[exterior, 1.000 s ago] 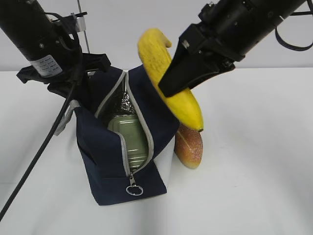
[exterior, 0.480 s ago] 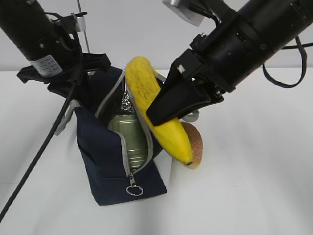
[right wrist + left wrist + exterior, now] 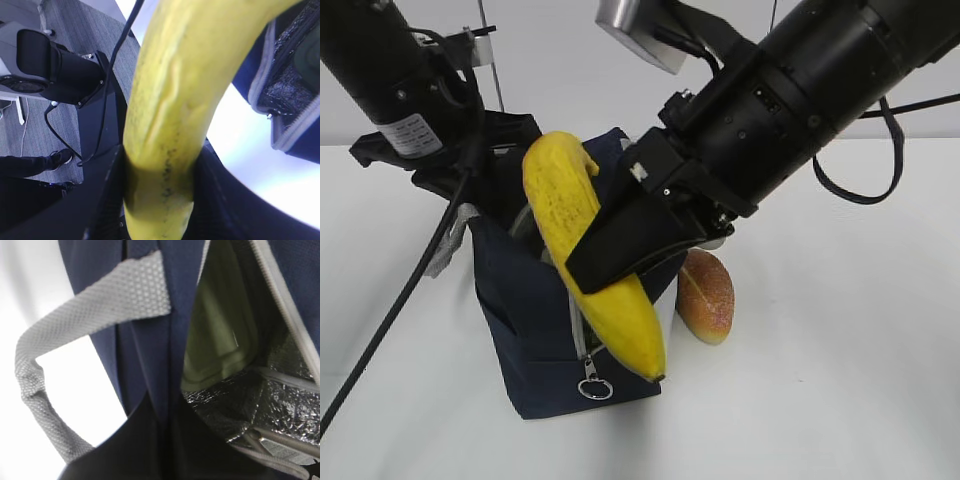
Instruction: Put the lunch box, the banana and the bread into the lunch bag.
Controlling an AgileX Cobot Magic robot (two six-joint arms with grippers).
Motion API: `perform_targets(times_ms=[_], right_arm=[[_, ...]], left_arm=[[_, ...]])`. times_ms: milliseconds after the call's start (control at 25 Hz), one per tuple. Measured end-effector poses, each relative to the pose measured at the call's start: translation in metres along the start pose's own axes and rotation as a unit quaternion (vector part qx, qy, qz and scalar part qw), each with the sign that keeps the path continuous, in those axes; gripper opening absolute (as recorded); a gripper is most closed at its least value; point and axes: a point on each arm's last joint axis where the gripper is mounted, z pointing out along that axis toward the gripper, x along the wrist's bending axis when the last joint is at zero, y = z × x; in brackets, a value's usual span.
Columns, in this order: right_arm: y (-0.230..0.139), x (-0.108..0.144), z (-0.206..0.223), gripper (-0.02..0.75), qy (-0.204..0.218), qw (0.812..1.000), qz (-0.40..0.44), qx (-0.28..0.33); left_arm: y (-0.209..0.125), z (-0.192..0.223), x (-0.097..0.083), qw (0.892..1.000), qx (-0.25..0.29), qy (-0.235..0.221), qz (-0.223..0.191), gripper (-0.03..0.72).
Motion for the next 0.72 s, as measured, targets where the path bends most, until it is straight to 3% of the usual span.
perform_targets(times_ms=[400, 720], right_arm=[[0.003, -0.017, 0.024, 0.308, 0.031, 0.999, 0.021, 0.013], [0.001, -0.047, 0.054, 0.308, 0.043, 0.996, 0.06, 0.042]], left_arm=[[0.0, 0.0, -0.002, 1.0, -0.003, -0.008, -0.003, -0.003], [0.0, 0.0, -0.002, 1.0, -0.003, -0.008, -0.003, -0.003]])
